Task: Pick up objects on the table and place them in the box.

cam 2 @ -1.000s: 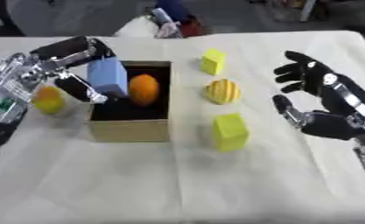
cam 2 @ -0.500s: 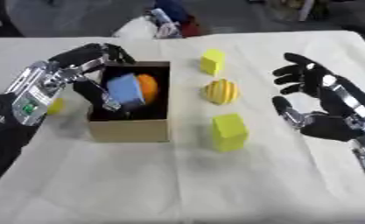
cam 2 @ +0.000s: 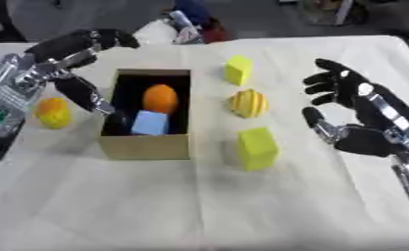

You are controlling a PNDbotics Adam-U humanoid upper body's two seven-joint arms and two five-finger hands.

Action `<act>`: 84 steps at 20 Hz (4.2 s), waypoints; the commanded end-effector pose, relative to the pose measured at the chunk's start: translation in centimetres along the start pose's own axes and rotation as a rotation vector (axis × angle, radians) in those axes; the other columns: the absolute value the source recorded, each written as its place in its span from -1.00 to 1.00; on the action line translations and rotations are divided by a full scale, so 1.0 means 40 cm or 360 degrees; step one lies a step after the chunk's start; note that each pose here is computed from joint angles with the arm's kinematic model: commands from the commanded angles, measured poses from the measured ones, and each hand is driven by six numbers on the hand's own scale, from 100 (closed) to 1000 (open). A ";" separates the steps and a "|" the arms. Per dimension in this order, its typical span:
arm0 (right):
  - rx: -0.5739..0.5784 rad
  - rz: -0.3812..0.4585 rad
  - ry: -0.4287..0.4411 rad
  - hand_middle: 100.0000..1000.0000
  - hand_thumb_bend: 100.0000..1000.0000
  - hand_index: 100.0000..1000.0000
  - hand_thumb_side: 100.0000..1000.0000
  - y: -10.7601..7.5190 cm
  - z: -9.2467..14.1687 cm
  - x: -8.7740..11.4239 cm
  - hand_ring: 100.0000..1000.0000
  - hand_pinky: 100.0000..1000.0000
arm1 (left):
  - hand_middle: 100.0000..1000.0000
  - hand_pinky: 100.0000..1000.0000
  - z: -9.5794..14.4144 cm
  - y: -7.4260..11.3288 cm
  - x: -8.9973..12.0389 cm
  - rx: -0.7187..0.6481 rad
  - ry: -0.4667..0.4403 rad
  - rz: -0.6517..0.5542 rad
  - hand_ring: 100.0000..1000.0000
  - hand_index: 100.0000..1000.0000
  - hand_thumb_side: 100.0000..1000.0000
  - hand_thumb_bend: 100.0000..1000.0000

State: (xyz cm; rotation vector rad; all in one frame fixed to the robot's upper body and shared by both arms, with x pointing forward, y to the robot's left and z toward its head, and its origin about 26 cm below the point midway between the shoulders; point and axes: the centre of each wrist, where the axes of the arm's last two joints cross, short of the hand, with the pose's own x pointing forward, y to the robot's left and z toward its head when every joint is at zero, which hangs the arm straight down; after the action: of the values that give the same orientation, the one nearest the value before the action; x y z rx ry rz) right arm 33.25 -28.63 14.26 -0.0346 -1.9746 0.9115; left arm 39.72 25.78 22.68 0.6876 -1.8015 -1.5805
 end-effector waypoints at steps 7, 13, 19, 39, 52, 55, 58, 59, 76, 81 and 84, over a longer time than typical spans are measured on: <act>-0.0002 0.0029 -0.0002 0.53 -0.73 1.00 -0.52 -0.020 0.003 0.006 0.56 0.42 | 0.62 0.68 0.157 0.104 -0.144 -0.0063 0.0403 -0.0047 0.62 0.78 -0.11 0.77; -0.0005 0.0027 -0.0006 0.53 -0.72 1.00 -0.52 -0.021 0.003 0.007 0.56 0.42 | 0.55 0.59 0.209 0.036 -0.243 -0.0339 0.0729 0.0007 0.52 0.72 -0.34 0.56; -0.0008 0.0019 -0.0003 0.53 -0.72 1.00 -0.52 -0.019 0.004 0.006 0.56 0.42 | 0.53 0.57 0.210 -0.052 -0.301 -0.0426 0.0905 0.0088 0.50 0.70 -0.42 0.49; -0.0010 0.0007 0.0004 0.53 -0.73 1.00 -0.51 -0.015 0.005 0.002 0.56 0.42 | -0.28 -0.06 0.115 -0.082 -0.269 -0.0028 0.0930 -0.0107 -0.31 0.07 -0.97 -0.40; -0.0014 -0.0024 0.0014 0.52 -0.73 1.00 -0.51 -0.007 0.001 -0.003 0.56 0.41 | -0.18 0.09 -0.114 0.017 -0.001 0.0031 0.0103 -0.0179 -0.20 0.19 -0.88 -0.26; -0.0019 -0.0029 0.0012 0.52 -0.72 1.00 -0.52 -0.007 0.000 -0.003 0.55 0.41 | 0.01 0.27 -0.140 -0.035 0.011 -0.0097 0.0057 -0.0162 -0.03 0.36 -0.71 0.03; -0.0021 -0.0031 0.0016 0.52 -0.67 1.00 -0.53 -0.008 0.002 -0.004 0.55 0.41 | 0.41 0.52 -0.141 -0.059 0.012 -0.0201 0.0030 -0.0191 0.38 0.64 -0.19 0.74; -0.0023 -0.0031 0.0020 0.52 -0.66 1.00 -0.53 -0.009 0.003 -0.005 0.55 0.41 | 0.47 0.59 -0.137 -0.060 0.010 -0.0215 0.0029 -0.0203 0.48 0.68 -0.11 0.84; 0.0369 0.0292 0.0003 0.58 -0.62 1.00 -0.70 -0.068 -0.049 0.043 0.61 0.44 | 0.36 0.62 0.125 0.047 -0.005 0.0577 0.0142 0.0230 0.42 0.65 0.04 0.80; 0.0766 0.0533 -0.0012 0.71 -0.42 1.00 -0.84 -0.075 -0.092 0.070 0.75 0.54 | 0.28 0.58 0.178 0.011 0.000 0.0712 0.0197 0.0443 0.35 0.61 0.01 0.76; 0.0962 0.0693 -0.0005 0.77 -0.33 1.00 -0.88 -0.076 -0.106 0.075 0.81 0.58 | 0.26 0.57 0.201 -0.018 0.000 0.0747 0.0237 0.0537 0.33 0.61 0.01 0.74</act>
State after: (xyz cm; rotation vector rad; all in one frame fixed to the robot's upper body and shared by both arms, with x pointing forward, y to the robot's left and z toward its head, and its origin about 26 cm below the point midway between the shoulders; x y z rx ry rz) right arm 35.62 -26.67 18.58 -0.0673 -1.6914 1.6812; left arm 34.01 30.71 20.08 0.6265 -2.0205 -0.8998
